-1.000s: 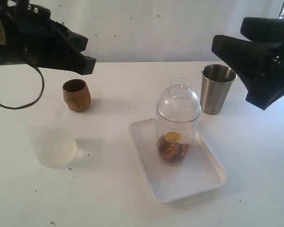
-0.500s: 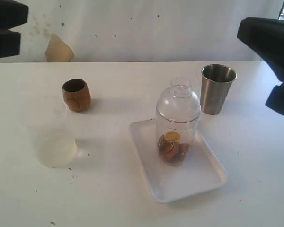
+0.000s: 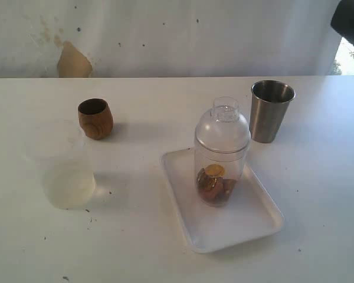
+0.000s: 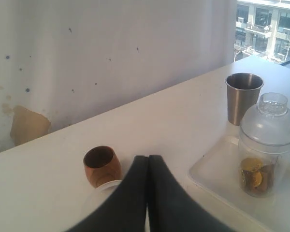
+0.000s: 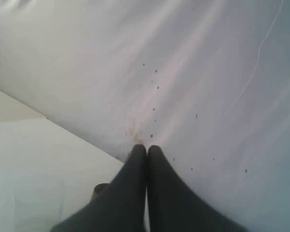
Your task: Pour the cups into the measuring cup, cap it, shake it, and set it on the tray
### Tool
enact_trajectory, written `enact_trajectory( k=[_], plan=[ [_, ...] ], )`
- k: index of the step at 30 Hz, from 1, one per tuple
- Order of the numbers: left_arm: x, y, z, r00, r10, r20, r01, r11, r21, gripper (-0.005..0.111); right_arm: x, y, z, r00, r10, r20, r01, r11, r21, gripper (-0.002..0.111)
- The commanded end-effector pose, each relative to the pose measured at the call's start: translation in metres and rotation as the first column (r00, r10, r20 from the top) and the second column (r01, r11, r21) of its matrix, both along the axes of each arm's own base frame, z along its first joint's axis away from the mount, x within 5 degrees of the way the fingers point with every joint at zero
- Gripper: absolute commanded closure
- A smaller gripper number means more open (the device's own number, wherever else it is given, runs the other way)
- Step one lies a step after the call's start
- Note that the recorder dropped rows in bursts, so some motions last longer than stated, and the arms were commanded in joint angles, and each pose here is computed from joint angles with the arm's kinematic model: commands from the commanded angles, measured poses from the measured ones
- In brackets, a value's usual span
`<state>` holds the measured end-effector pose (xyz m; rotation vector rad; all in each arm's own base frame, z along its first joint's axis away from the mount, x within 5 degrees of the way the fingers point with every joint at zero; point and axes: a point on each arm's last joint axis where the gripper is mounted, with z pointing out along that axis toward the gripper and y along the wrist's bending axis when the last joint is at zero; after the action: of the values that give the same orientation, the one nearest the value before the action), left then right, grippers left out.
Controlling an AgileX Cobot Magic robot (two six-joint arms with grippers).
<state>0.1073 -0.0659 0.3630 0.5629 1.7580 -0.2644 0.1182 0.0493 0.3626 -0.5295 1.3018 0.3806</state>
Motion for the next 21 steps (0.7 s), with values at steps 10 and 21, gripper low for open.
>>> enact_trajectory(
  k=[10,21],
  plan=[
    [-0.002,0.001,-0.003,1.0,0.003,-0.02,-0.003,1.0,-0.004,0.107,0.0,-0.001,-0.001,1.0,-0.01,-0.003,0.01,1.0,0.003,0.108],
    [0.004,0.002,-0.02,0.978,-0.01,0.207,0.018,0.999,-0.033,0.107,-0.001,-0.001,-0.001,1.0,-0.008,-0.003,0.008,1.0,0.003,0.108]
  ],
)
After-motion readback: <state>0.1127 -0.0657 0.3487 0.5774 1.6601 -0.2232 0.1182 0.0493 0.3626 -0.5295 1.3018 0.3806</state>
